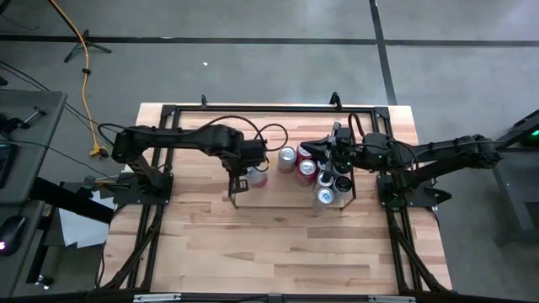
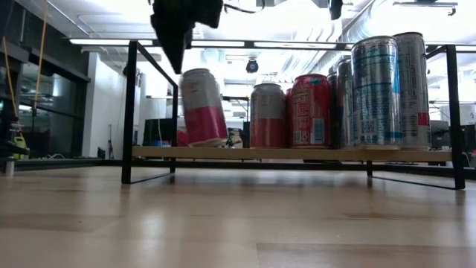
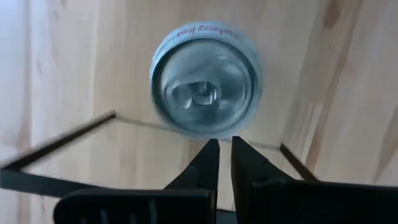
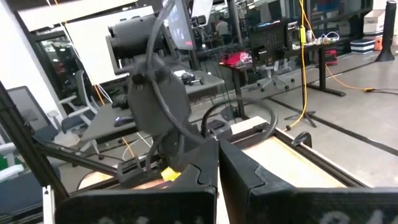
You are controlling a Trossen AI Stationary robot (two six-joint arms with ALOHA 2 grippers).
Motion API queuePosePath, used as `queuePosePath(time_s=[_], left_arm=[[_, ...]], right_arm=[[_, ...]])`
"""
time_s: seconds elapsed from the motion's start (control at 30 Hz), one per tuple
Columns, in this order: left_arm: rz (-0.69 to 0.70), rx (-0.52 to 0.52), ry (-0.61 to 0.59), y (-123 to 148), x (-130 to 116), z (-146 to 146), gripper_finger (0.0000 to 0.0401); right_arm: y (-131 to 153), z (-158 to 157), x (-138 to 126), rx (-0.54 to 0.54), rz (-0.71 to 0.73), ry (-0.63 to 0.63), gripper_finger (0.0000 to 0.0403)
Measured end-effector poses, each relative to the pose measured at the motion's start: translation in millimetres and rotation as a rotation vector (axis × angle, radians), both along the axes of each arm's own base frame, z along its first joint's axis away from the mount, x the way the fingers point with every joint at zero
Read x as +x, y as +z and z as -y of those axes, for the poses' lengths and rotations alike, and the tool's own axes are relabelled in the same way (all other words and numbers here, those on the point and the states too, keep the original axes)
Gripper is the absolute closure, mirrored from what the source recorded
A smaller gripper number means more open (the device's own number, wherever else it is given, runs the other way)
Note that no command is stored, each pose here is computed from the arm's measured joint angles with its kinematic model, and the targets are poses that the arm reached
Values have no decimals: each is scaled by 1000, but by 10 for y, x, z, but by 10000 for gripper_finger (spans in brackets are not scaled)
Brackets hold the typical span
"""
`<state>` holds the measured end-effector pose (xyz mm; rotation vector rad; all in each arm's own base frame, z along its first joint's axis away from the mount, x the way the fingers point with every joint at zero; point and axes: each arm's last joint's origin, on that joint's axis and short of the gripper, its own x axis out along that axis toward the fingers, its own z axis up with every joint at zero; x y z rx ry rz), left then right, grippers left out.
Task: Place canned beverage on shelf
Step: Put the white pink soda can on the shelf aligned with the other white pink soda can
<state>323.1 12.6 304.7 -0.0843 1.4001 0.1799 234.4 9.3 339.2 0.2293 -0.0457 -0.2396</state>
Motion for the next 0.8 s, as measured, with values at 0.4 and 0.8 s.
queuePosePath(time_s=[0.4,0.8], left_arm=[[58,32,-11,46,39,-9,401],[-63,114,30,-262,200,-116,401]], right_arm=[[2,0,0,0,2,1,402],[5,0,0,1,5,1,402]])
